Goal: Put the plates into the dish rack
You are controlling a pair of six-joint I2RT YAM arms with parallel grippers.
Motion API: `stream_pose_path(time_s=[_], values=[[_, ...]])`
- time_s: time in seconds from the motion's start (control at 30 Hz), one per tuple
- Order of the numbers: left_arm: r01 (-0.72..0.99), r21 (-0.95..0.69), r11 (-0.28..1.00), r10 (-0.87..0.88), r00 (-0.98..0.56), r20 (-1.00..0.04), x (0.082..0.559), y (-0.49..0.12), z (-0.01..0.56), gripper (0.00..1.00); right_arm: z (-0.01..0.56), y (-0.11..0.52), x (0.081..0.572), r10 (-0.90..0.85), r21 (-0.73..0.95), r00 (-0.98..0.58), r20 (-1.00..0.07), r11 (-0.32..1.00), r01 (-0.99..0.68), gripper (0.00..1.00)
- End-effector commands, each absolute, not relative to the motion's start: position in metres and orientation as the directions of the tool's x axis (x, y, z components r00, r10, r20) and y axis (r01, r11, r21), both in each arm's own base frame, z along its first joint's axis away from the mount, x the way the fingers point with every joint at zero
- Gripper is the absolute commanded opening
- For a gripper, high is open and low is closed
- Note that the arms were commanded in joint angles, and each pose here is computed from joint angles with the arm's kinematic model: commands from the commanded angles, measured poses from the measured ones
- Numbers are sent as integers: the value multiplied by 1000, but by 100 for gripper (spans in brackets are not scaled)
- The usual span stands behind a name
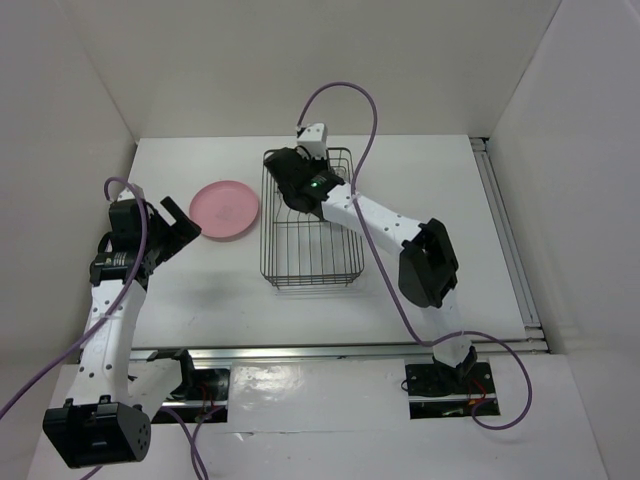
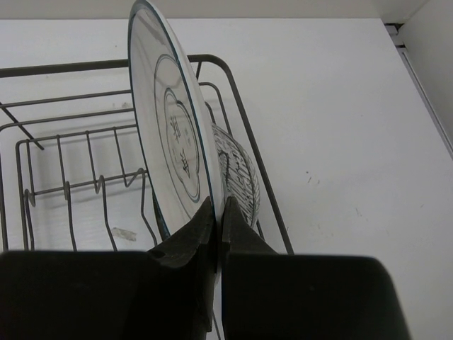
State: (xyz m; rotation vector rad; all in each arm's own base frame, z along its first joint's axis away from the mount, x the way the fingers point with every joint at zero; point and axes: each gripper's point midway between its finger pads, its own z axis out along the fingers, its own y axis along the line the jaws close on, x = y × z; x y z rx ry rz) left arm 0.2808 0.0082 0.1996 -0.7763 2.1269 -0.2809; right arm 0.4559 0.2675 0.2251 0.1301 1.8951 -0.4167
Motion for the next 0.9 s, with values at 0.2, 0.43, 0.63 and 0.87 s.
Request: stream_pose_path(time_s=[0.2, 0.43, 0.63, 0.87], values=[[-402, -461, 791, -607, -428, -669, 285, 10, 210, 100, 219, 270, 461, -64, -181, -345, -936, 931, 317, 0], [-402, -461, 791, -607, -428, -669, 285, 10, 210, 100, 202, 271, 460, -52, -176, -363, -930, 932, 318, 5], [-406, -458, 791, -608, -435, -664, 284, 9, 206, 100, 187, 275, 460, -52, -185, -391, -919, 933, 310, 15], [-406, -458, 791, -608, -435, -664, 284, 9, 206, 100, 173, 278, 461, -61, -199, -412, -909, 932, 301, 20]])
